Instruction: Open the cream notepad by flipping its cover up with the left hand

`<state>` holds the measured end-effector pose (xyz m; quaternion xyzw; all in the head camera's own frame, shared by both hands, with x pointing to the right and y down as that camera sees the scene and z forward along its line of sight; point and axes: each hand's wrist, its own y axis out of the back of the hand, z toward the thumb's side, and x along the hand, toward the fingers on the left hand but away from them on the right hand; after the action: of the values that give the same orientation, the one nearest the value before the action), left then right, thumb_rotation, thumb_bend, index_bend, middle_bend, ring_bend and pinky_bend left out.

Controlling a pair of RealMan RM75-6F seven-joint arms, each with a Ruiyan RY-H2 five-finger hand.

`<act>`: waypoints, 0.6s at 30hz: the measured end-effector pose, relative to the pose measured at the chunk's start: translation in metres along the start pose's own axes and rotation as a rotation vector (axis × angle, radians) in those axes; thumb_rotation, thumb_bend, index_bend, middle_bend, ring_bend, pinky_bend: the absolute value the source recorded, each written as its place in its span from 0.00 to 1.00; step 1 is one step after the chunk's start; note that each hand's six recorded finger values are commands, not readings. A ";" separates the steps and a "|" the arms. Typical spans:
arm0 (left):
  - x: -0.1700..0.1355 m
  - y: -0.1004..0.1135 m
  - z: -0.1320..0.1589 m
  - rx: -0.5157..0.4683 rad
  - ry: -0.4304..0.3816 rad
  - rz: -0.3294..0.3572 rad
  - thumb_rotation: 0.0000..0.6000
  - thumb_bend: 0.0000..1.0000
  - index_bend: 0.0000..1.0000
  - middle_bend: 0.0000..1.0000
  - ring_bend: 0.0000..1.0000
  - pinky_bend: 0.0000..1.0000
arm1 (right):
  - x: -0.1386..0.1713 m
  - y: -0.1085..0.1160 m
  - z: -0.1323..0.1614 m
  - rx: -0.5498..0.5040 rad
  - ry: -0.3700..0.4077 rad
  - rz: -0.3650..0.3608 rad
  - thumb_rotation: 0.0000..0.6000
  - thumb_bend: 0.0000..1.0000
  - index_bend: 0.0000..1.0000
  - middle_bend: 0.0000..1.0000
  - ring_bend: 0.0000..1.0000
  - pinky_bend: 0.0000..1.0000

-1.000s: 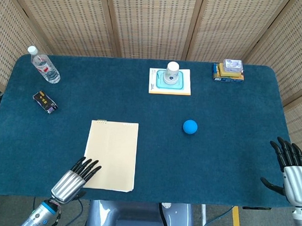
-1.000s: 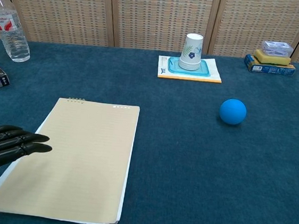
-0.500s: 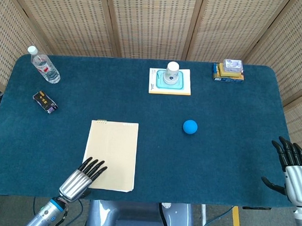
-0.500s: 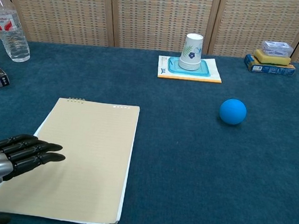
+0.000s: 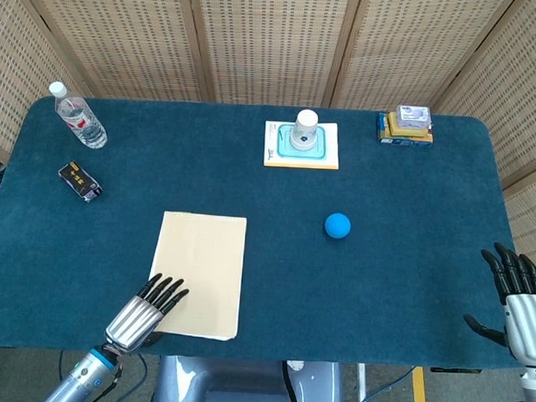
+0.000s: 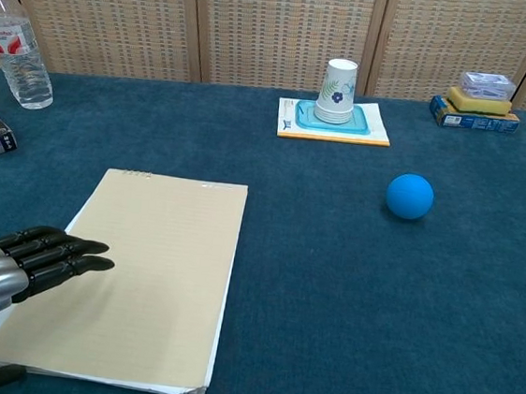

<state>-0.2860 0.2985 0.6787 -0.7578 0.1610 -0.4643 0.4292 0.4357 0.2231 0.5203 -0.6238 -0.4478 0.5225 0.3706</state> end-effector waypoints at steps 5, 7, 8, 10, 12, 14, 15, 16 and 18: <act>0.002 0.003 -0.003 -0.005 0.008 0.006 1.00 0.29 0.00 0.00 0.00 0.00 | 0.000 0.000 0.000 0.000 -0.001 0.001 1.00 0.00 0.00 0.00 0.00 0.00; 0.003 0.003 -0.003 -0.006 0.010 0.008 1.00 0.31 0.00 0.00 0.00 0.00 | 0.000 -0.001 0.000 0.000 -0.002 0.002 1.00 0.00 0.00 0.00 0.00 0.00; 0.003 0.003 -0.003 -0.006 0.010 0.008 1.00 0.32 0.00 0.00 0.00 0.00 | 0.000 -0.001 0.000 0.001 -0.001 0.002 1.00 0.00 0.00 0.00 0.00 0.00; 0.004 0.002 -0.004 -0.003 0.011 0.005 1.00 0.33 0.00 0.00 0.00 0.00 | 0.000 -0.001 0.000 0.002 0.000 0.003 1.00 0.00 0.00 0.00 0.00 0.00; 0.005 0.001 -0.004 0.001 0.013 0.001 1.00 0.33 0.00 0.00 0.00 0.00 | 0.000 -0.001 0.000 0.002 0.000 0.004 1.00 0.00 0.00 0.00 0.00 0.00; 0.006 0.001 -0.005 0.002 0.016 0.000 1.00 0.33 0.00 0.00 0.00 0.00 | 0.000 -0.001 0.000 0.000 -0.001 0.003 1.00 0.00 0.00 0.00 0.00 0.00; 0.007 0.001 -0.004 0.002 0.017 0.000 1.00 0.33 0.00 0.00 0.00 0.00 | 0.000 -0.001 0.000 0.000 -0.001 0.003 1.00 0.00 0.00 0.00 0.00 0.00; 0.008 0.001 -0.004 0.003 0.017 0.000 1.00 0.33 0.00 0.00 0.00 0.00 | 0.000 -0.001 0.000 0.000 -0.002 0.003 1.00 0.00 0.00 0.00 0.00 0.00; 0.008 0.001 -0.004 0.005 0.017 0.001 1.00 0.37 0.00 0.00 0.00 0.00 | 0.000 -0.001 0.000 -0.001 -0.002 0.003 1.00 0.00 0.00 0.00 0.00 0.00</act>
<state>-0.2852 0.2903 0.6835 -0.7527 0.1638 -0.4712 0.4297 0.4357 0.2230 0.5212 -0.6242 -0.4473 0.5236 0.3691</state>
